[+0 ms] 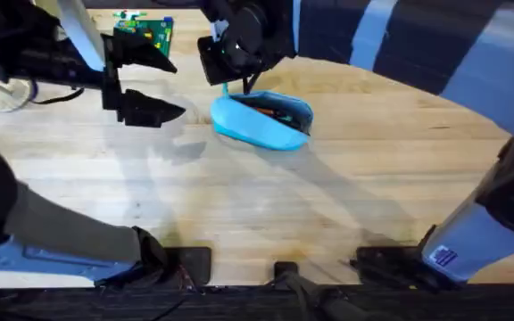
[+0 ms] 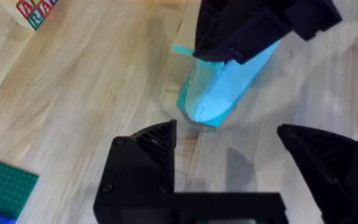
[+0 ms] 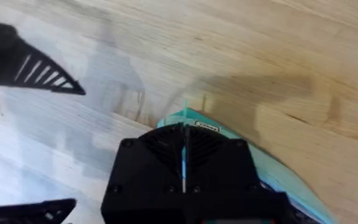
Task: Unzip the bag, pick up the pens from the table one at a time and place them inside, then zip the bag closed.
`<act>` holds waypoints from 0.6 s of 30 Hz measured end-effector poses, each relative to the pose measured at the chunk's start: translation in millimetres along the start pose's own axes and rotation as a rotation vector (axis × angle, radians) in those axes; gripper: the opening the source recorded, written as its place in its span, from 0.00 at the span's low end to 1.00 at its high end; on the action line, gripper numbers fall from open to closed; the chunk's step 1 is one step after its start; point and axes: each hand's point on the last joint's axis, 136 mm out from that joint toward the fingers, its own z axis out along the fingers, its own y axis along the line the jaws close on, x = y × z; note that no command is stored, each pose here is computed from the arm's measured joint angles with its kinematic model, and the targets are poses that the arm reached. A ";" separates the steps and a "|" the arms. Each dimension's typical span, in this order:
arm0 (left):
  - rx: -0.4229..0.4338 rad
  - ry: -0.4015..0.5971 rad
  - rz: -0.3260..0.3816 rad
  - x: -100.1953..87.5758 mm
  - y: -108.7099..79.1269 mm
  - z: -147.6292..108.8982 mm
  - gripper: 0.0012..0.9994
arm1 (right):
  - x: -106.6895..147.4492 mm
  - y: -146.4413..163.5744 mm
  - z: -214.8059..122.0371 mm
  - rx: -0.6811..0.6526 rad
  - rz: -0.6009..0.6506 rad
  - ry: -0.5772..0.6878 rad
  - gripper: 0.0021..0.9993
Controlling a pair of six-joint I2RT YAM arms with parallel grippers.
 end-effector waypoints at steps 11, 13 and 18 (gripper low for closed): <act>0.056 -0.097 -0.006 10.2 21.1 34.2 0.99 | 0.0 0.0 0.1 0.000 0.000 0.000 0.03; 0.063 -0.106 0.009 10.7 23.9 40.8 0.99 | 0.1 0.0 0.1 0.000 0.000 0.000 0.03; 0.084 -0.118 0.047 12.1 28.4 57.1 0.99 | 0.1 0.0 0.1 0.000 0.000 0.000 0.03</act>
